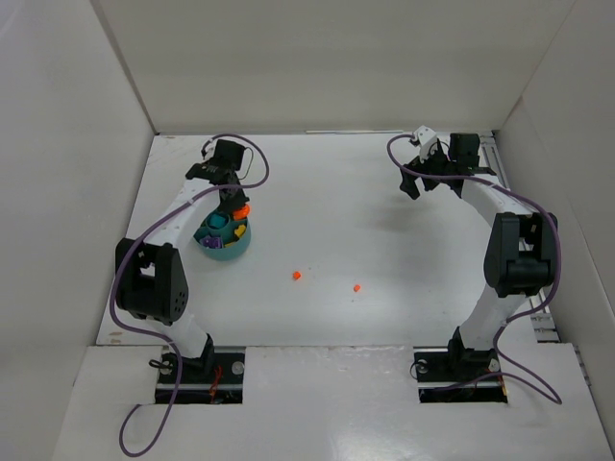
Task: Sort the legos into containers by color
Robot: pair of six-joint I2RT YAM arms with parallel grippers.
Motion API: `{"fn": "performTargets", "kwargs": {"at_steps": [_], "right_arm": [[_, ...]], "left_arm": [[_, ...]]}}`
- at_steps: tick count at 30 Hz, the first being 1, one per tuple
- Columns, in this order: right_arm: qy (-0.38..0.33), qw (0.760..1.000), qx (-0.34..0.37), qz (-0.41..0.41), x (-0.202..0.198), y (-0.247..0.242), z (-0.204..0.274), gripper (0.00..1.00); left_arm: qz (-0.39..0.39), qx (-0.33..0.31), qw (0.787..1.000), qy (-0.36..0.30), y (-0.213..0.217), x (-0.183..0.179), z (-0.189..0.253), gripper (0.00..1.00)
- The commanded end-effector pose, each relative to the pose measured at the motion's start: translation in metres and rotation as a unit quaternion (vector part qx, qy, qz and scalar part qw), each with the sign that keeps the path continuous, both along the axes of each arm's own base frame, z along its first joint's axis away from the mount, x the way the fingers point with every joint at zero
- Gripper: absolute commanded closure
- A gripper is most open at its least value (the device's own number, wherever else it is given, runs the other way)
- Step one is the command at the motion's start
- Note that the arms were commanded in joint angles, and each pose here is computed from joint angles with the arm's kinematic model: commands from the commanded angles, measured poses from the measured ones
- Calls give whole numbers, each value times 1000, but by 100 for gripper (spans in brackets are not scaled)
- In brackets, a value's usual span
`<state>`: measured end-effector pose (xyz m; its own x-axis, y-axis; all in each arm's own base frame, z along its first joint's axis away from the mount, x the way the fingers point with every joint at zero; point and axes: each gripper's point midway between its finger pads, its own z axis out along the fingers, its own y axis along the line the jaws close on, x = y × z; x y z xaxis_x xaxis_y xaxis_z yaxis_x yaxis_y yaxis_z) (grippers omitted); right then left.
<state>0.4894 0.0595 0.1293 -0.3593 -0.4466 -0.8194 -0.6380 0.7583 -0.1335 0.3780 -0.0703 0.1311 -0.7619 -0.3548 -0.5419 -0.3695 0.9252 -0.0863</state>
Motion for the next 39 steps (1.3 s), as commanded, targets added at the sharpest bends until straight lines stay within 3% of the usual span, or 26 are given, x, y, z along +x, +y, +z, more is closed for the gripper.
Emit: {"fn": "performTargets", "kwargs": {"at_steps": [1,5,9,19,24,28,29,31,39], "right_arm": [[-48,999,7,5,6,1,32,0],[-48,999,7,5,6,1,32,0],[-48,999,7,5,6,1,32,0],[-43,999,5,1,5,-1,30,0],[-48,999,5,1,4,-1,35,0],[-54,999,-2,0,5,-3,39,0],[-54,999,-2,0,5,-3,39,0],[-58,998,-2,-7,4,-4,44,0],[-77,992,-74,-61,-15,9,65,0]], "left_arm": [[16,13,999,-25,8,7,26,94],[19,20,999,-17,10,8,24,93],[15,24,1000,-12,10,8,23,85],[19,27,999,6,10,5,12,88],[5,8,999,-38,3,15,38,88],[-53,-18,993,-102,-21,26,71,70],[-63,-19,991,-117,-26,28,78,59],[-98,-19,986,-133,-43,28,91,48],[-218,-49,966,-132,-113,-5,85,7]]}}
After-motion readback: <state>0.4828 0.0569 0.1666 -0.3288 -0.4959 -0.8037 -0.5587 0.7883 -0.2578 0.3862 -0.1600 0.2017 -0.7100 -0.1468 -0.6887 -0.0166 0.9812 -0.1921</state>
